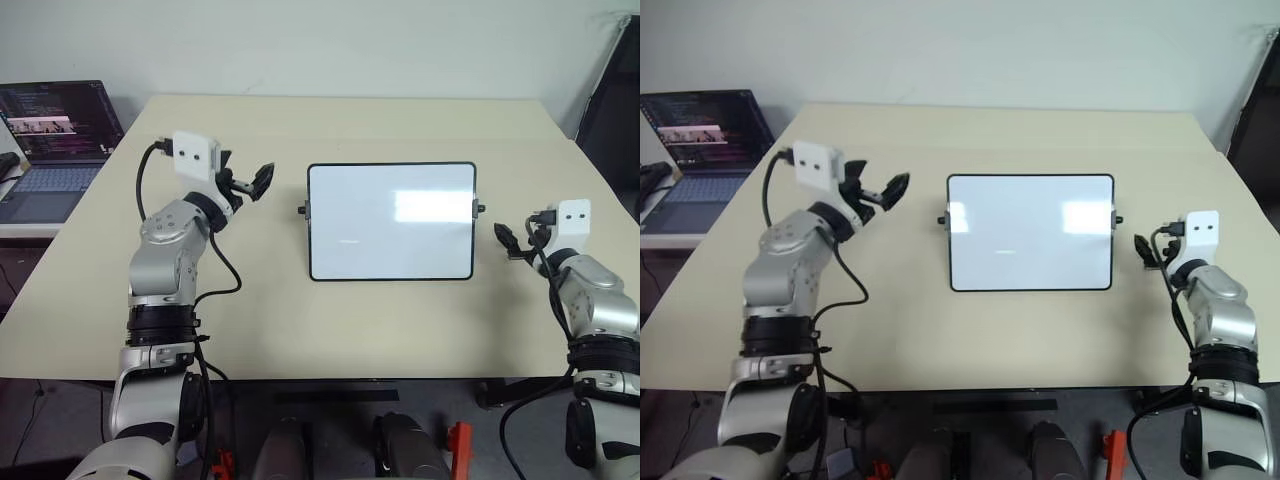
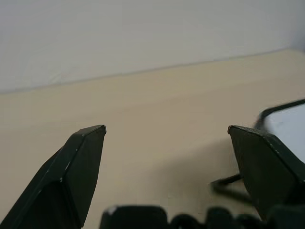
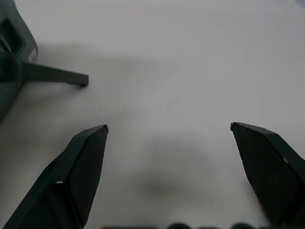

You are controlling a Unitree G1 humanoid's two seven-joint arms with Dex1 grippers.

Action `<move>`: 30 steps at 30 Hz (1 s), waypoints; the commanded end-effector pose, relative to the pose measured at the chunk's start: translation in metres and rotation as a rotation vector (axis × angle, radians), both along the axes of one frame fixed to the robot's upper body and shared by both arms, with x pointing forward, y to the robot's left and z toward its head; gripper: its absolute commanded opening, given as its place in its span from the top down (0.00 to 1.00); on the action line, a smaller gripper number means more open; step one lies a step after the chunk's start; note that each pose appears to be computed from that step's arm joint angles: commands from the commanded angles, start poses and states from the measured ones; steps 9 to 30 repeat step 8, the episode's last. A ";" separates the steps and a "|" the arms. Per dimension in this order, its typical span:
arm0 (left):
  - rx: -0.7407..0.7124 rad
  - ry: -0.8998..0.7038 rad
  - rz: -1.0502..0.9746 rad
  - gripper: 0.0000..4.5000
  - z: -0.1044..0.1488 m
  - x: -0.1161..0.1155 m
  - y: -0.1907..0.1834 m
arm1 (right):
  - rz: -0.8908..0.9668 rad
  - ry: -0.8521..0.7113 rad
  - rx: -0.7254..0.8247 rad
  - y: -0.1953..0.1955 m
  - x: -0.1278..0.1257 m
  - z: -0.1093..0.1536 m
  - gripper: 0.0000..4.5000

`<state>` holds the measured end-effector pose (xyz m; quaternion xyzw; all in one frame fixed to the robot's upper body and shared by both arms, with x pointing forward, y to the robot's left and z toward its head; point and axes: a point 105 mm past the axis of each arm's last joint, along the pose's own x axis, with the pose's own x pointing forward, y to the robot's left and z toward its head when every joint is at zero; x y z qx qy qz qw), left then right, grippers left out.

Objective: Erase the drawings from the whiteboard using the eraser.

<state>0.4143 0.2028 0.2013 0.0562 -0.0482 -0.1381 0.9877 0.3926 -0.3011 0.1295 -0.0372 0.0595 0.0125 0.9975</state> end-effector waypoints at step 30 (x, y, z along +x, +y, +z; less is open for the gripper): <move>0.096 0.222 -0.037 0.00 -0.095 -0.025 -0.002 | 0.008 -0.093 0.033 0.015 0.008 0.002 0.00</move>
